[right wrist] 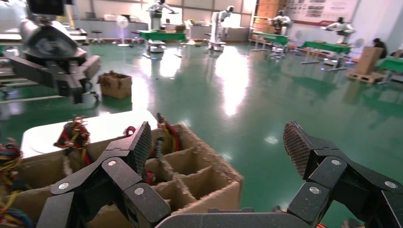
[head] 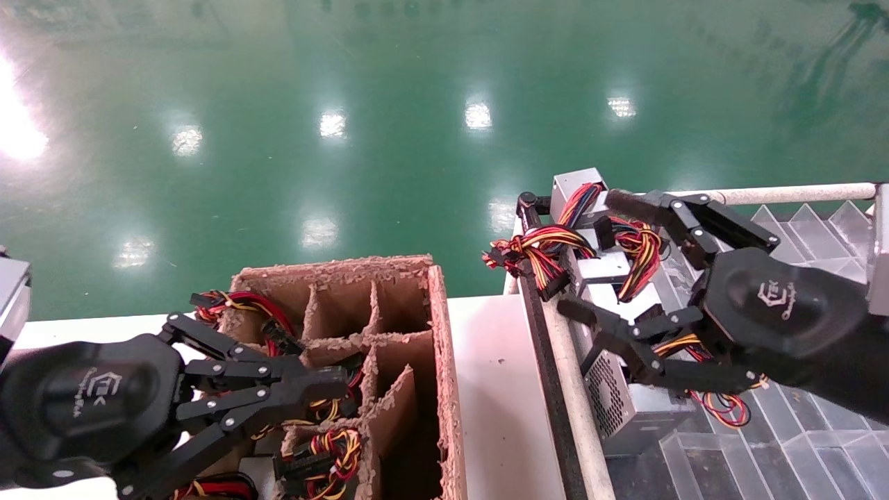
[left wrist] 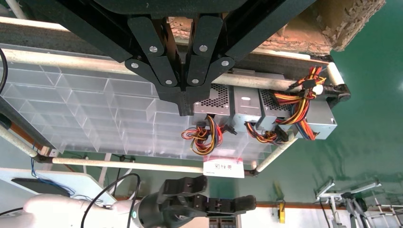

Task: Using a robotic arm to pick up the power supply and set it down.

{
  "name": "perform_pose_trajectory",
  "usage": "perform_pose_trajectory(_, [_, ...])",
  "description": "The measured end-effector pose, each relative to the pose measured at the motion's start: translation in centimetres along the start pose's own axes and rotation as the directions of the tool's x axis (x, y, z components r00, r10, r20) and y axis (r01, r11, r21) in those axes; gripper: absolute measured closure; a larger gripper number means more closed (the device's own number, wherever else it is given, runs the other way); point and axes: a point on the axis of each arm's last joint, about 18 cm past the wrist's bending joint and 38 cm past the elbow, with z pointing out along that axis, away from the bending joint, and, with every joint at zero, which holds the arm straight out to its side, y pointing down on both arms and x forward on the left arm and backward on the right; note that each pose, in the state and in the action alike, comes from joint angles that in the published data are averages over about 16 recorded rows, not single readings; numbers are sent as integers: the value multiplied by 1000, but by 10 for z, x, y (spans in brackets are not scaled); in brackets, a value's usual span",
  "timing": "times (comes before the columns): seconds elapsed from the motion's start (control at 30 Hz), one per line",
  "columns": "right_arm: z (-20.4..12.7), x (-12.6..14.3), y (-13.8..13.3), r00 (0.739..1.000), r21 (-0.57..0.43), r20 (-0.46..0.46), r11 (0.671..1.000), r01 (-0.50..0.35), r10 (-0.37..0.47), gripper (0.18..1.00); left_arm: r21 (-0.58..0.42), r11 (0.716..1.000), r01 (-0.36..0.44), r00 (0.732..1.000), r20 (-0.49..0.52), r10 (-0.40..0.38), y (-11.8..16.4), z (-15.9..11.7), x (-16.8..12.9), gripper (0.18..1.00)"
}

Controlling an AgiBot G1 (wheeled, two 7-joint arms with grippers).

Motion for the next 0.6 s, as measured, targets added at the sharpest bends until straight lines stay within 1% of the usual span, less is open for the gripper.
perform_pose_trajectory(0.3, [7,-8,-4,996,-1,83,1000,-24,24,178,0,1000,0,1000,0,0,0,0,0,968])
perform_pose_trajectory(0.5, [11,-14,-6,990,-9,138,999,-40,41,178,0,1000,0,1000,0,0,0,0,0,916])
perform_pose_trajectory(0.6, [13,-17,-7,985,-15,166,999,-48,50,178,0,1000,0,1000,0,0,0,0,0,868])
